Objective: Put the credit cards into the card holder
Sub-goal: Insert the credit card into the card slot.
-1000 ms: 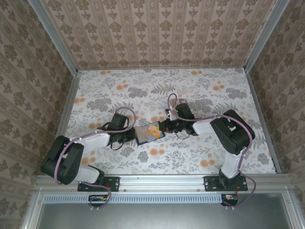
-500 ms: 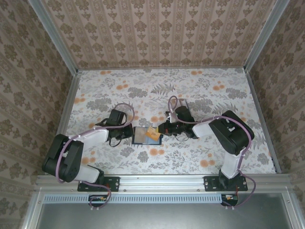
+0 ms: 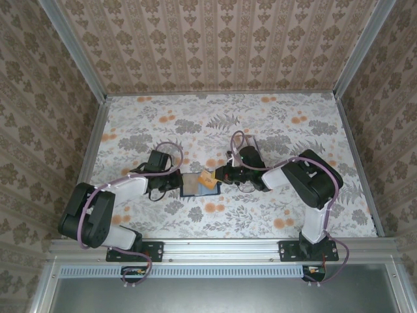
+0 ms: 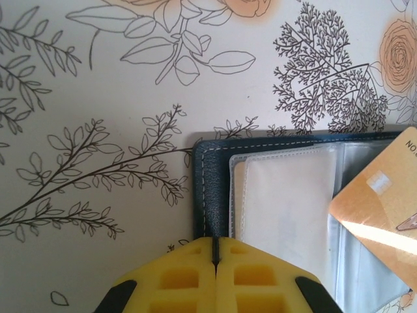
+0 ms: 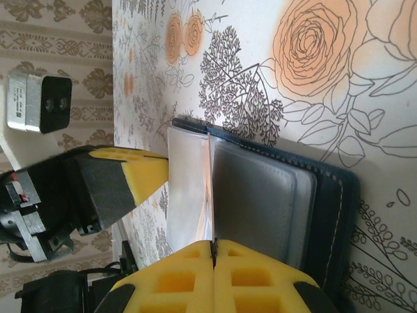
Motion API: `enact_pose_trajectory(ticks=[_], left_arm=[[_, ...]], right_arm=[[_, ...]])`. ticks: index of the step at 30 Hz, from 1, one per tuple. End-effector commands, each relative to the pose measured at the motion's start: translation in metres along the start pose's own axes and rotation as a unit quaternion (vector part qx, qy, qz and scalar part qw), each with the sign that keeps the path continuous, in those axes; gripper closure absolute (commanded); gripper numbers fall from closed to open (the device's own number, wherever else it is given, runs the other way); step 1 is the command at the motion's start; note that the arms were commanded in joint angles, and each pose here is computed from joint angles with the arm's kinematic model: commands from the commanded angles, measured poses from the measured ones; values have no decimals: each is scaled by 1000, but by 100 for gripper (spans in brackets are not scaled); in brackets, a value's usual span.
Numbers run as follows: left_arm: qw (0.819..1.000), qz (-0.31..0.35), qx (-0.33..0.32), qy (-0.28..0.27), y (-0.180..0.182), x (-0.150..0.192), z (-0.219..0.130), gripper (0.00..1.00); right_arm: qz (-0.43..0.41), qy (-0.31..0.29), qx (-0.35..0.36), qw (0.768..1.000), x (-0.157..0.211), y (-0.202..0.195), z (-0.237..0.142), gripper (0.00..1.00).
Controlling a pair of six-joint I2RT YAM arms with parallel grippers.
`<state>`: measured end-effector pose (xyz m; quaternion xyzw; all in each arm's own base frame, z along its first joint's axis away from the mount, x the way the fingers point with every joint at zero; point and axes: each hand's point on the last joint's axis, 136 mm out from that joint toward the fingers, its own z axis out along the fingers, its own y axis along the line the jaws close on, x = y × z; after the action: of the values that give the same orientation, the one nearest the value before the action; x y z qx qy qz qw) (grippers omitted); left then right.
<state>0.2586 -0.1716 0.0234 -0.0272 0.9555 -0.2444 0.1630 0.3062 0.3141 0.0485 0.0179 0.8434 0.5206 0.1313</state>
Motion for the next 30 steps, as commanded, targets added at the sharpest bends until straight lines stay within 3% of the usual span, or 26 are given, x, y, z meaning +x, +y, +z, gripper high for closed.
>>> enact_pose_trajectory(ticks=[1,30], left_arm=[[1000,-13,3,11,3,6,3,100],[999,-28,-11,14,11,11,-2,100]], right_arm=[[7,-8,-8,1000,2,0,5,99],[-3,-13,-49,999,8,17,6,100]])
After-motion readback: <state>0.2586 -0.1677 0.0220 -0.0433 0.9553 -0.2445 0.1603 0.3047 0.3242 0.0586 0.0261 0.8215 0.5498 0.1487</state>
